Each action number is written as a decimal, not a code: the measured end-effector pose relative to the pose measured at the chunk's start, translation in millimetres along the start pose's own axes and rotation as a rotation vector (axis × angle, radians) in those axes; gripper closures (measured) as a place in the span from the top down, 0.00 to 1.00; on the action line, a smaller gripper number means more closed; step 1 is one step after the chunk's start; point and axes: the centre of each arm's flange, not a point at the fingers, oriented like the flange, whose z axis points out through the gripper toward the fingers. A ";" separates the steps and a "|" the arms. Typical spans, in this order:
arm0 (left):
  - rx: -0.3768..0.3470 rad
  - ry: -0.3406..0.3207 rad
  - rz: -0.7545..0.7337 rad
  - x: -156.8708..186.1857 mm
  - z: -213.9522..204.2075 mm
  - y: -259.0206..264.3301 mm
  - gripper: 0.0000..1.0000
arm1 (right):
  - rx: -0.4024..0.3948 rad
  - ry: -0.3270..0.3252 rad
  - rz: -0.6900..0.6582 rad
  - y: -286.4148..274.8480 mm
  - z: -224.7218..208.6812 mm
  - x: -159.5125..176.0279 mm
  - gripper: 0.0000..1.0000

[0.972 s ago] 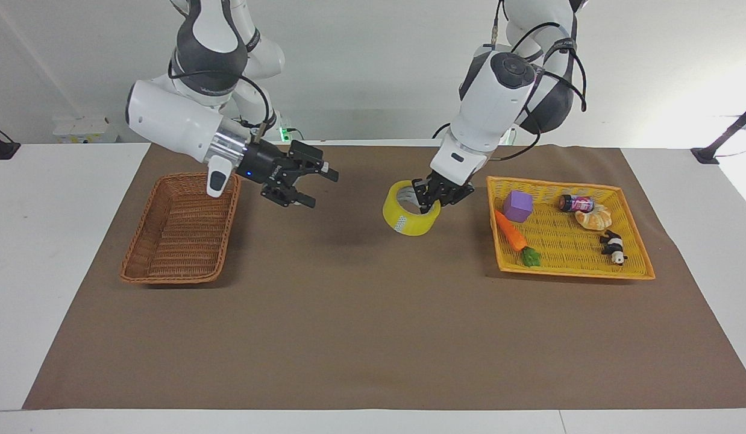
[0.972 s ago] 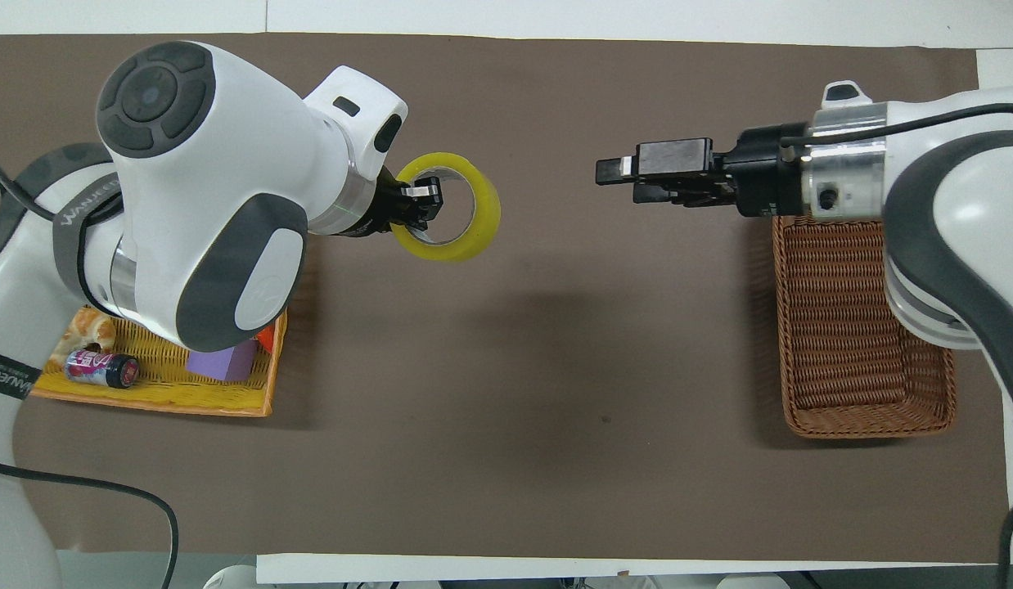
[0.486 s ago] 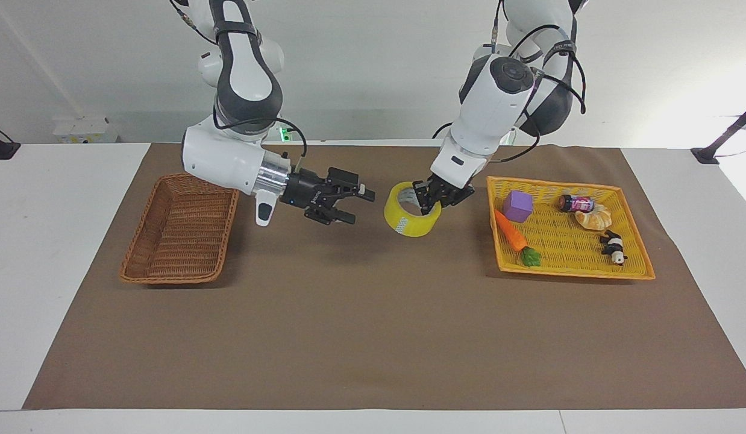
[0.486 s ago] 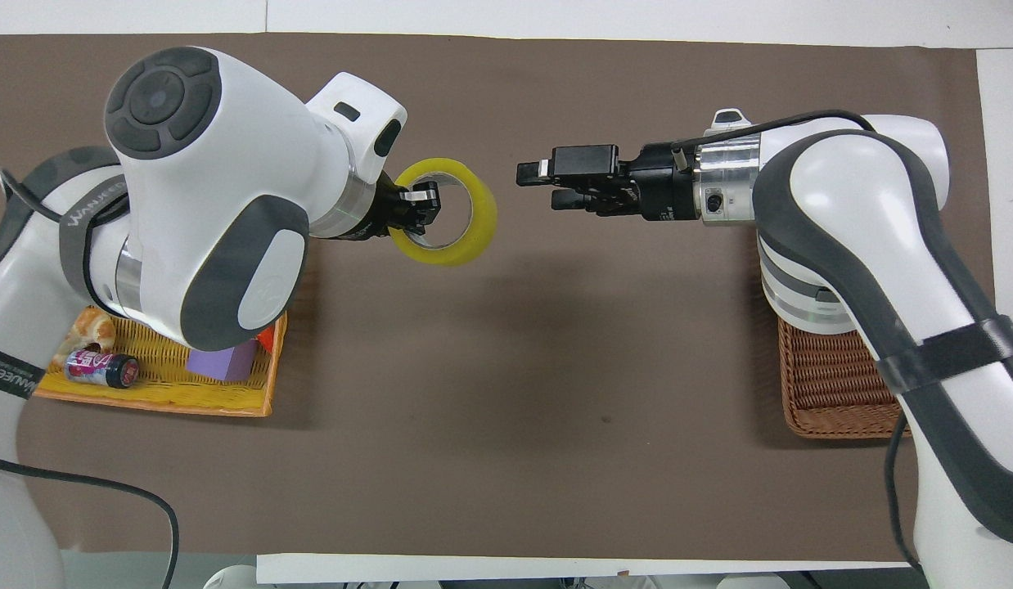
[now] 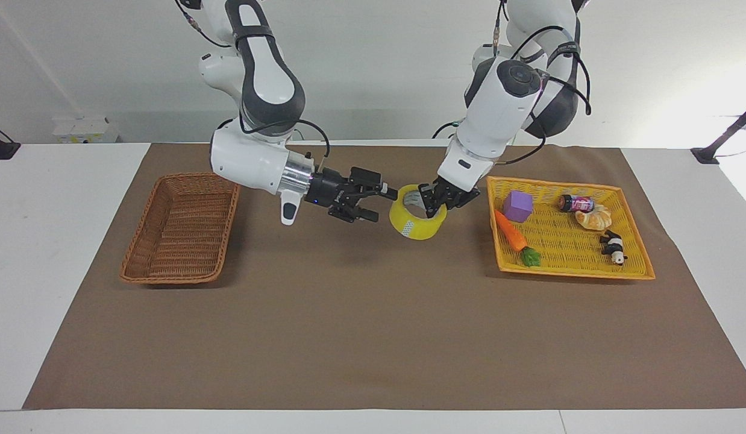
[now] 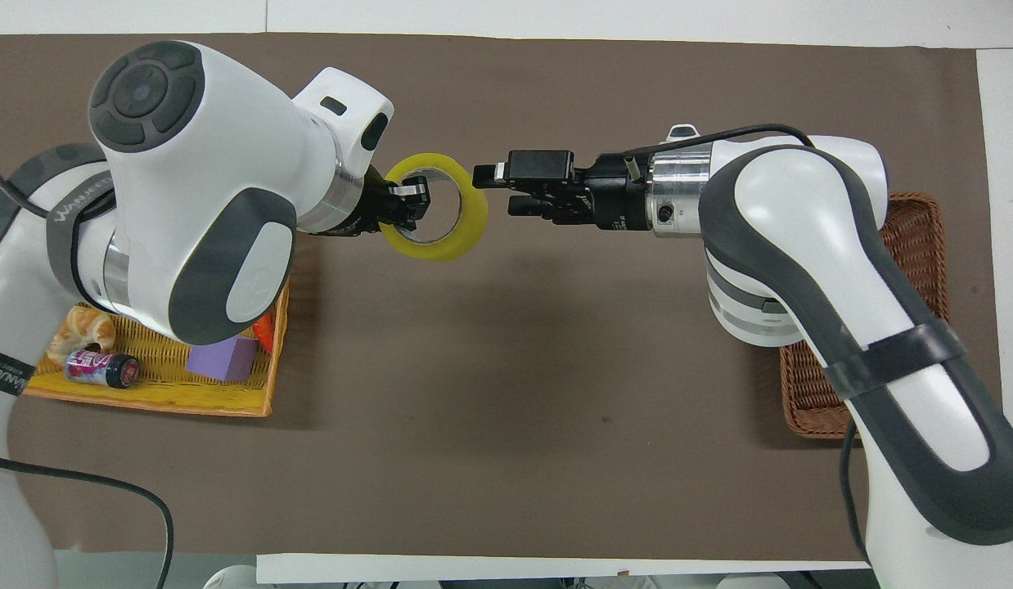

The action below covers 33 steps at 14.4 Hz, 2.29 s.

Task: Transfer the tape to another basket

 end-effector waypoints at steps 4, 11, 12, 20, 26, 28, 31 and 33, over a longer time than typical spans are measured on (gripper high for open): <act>0.000 0.000 -0.002 0.9 -0.1 -1.3 0.22 | 0.000 -0.002 0.014 5.6 8.0 -0.4 1.00; -0.010 0.018 -0.006 3.6 0.4 -1.9 0.22 | -0.020 0.007 -0.007 -2.5 29.3 -13.1 0.99; -0.010 0.017 -0.006 3.5 0.6 -2.0 0.22 | -0.021 0.007 -0.008 -2.7 30.1 -13.6 0.99; -0.012 0.020 -0.007 3.9 0.7 -2.2 0.22 | -0.023 0.012 -0.014 -1.2 27.6 -11.6 0.70; -0.012 0.021 -0.008 4.5 0.2 -3.4 0.22 | -0.025 0.010 -0.029 0.6 28.1 -11.4 0.56; -0.012 0.022 -0.008 4.5 0.2 -3.4 0.22 | -0.025 0.010 -0.030 0.6 28.1 -11.4 0.56; -0.021 0.034 -0.007 4.7 -4.8 -2.1 0.50 | -0.028 0.009 -0.026 3.6 29.3 -10.8 0.56; -0.035 0.061 -0.025 13.4 -21.5 -9.8 0.73 | -0.029 0.009 -0.024 4.9 29.9 -10.5 0.56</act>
